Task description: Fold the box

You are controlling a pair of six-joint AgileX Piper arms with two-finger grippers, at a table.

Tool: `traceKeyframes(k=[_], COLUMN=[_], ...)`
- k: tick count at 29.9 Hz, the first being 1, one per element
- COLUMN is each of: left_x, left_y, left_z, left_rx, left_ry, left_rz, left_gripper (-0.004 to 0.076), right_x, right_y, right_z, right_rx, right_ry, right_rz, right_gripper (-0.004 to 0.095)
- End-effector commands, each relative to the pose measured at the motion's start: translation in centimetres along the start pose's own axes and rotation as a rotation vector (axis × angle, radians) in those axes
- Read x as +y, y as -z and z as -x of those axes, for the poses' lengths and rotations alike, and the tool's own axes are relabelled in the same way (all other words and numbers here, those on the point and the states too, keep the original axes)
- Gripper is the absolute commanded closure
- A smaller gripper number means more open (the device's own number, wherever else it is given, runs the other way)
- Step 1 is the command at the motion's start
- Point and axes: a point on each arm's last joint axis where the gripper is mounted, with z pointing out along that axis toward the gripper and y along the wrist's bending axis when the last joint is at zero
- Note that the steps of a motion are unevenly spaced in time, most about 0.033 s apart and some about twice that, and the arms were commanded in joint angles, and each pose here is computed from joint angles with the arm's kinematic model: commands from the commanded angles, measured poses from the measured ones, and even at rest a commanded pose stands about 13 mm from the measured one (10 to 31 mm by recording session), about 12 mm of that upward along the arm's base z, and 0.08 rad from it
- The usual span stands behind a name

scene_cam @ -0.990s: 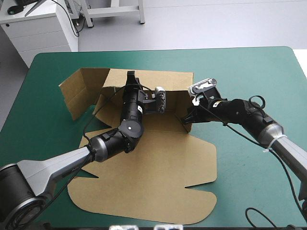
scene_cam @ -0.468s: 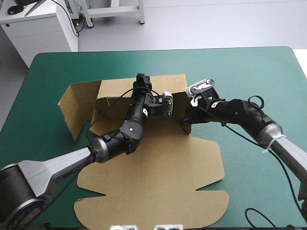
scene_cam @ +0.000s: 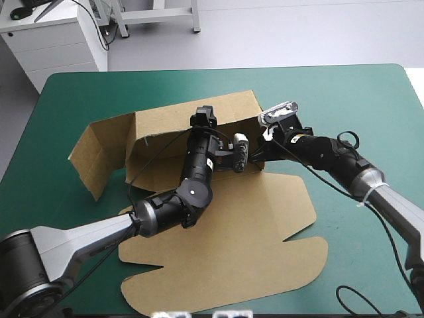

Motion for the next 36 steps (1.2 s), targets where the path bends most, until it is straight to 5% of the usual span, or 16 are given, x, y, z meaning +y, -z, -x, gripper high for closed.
traceKeyframes(k=[1,13,16,19,20,27,36], left_x=[3.4,3.6,3.6,3.5,3.5,4.8,8.9], left_y=[2.3,4.0,4.5,4.9,5.0,6.4,9.4], left_z=[0.6,1.4,1.8,2.2,2.2,1.5,-3.6], left_rx=[0.012,0.077,0.071,0.058,0.055,-0.047,-0.231], left_ry=[-0.029,-0.023,-0.023,-0.023,-0.028,0.097,0.579], left_rz=[0.190,0.254,0.261,0.262,0.262,0.163,-0.052], left_gripper=[0.0248,0.0279,0.0436,0.0706,0.0723,0.0721,0.0722], right_x=[-0.6,-3.0,-3.5,-3.9,-4.0,-4.4,-4.3], right_y=[0.6,-0.5,-0.2,0.0,0.1,0.3,0.3], right_z=[2.4,3.2,4.1,4.7,4.9,4.7,4.5], right_rx=[-0.163,-0.089,-0.060,-0.044,-0.043,-0.001,0.025], right_ry=[-0.034,-0.098,-0.110,-0.108,-0.101,-0.081,-0.081], right_rz=[-0.071,-0.067,-0.050,-0.058,-0.067,-0.114,-0.107], right_gripper=[0.0925,0.0925,0.0925,0.0925,0.0925,0.0926,0.0926])
